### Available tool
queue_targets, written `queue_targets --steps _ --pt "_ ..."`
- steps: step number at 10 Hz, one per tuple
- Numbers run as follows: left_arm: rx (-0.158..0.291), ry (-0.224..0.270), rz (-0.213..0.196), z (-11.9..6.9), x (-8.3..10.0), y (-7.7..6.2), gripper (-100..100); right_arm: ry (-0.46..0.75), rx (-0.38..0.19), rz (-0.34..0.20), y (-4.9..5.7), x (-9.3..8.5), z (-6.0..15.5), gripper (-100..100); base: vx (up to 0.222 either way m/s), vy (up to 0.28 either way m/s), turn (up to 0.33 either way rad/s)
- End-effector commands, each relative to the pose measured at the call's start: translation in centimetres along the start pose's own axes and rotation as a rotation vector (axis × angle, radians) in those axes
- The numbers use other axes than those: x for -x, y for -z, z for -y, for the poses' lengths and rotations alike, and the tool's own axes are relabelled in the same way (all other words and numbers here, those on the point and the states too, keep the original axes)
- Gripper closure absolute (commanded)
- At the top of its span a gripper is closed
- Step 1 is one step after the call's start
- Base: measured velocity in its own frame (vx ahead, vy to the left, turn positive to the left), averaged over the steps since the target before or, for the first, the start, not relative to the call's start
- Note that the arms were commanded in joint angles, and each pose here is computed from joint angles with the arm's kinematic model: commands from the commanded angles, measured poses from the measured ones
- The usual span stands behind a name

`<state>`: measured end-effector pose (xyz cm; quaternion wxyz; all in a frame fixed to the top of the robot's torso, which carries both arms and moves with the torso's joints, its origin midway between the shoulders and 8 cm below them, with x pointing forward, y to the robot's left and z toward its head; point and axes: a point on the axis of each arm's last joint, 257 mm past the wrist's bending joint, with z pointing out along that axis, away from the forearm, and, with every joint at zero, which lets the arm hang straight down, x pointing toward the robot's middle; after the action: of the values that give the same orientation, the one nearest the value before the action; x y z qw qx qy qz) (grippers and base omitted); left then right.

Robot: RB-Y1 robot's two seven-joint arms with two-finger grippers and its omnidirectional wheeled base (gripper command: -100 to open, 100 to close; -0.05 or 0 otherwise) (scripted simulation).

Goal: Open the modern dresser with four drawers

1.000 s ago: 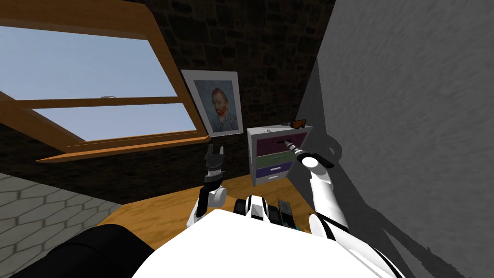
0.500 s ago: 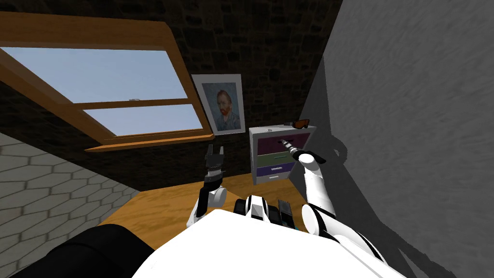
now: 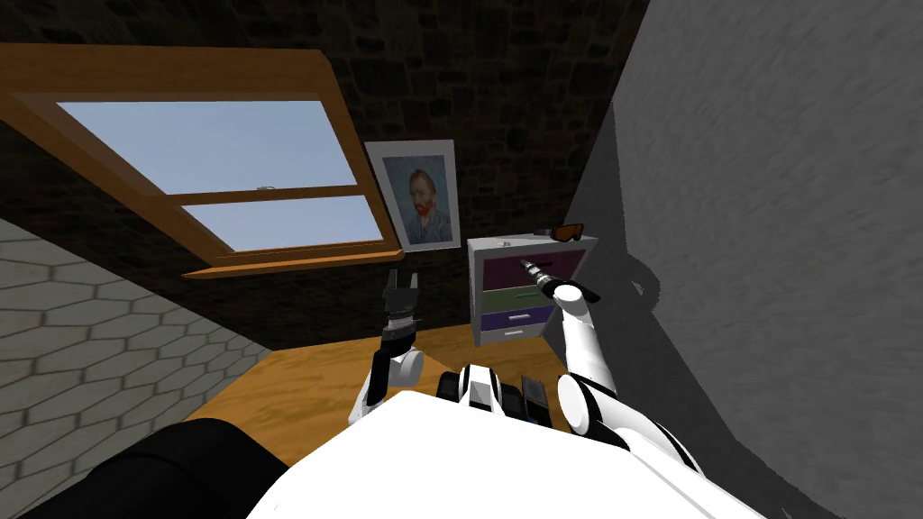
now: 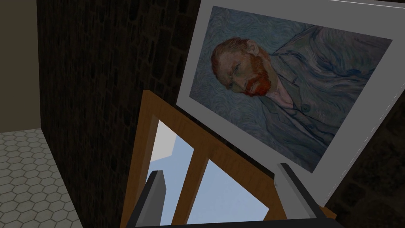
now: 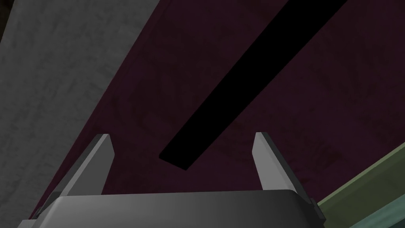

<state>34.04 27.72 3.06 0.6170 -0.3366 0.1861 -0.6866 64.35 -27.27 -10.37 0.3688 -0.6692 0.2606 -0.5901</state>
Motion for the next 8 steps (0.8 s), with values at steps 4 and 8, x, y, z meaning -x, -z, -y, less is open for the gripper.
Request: queue_targets --steps 4,8 --pt "0.0 0.0 0.0 0.0 0.0 0.0 0 0.001 -0.015 0.007 0.3 -0.4 0.7 100 -0.154 -0.025 -0.029" --pt "0.0 0.0 0.0 0.0 0.0 0.0 0 -0.003 -0.043 0.062 1.5 1.1 1.2 100 -0.078 0.017 -0.141"
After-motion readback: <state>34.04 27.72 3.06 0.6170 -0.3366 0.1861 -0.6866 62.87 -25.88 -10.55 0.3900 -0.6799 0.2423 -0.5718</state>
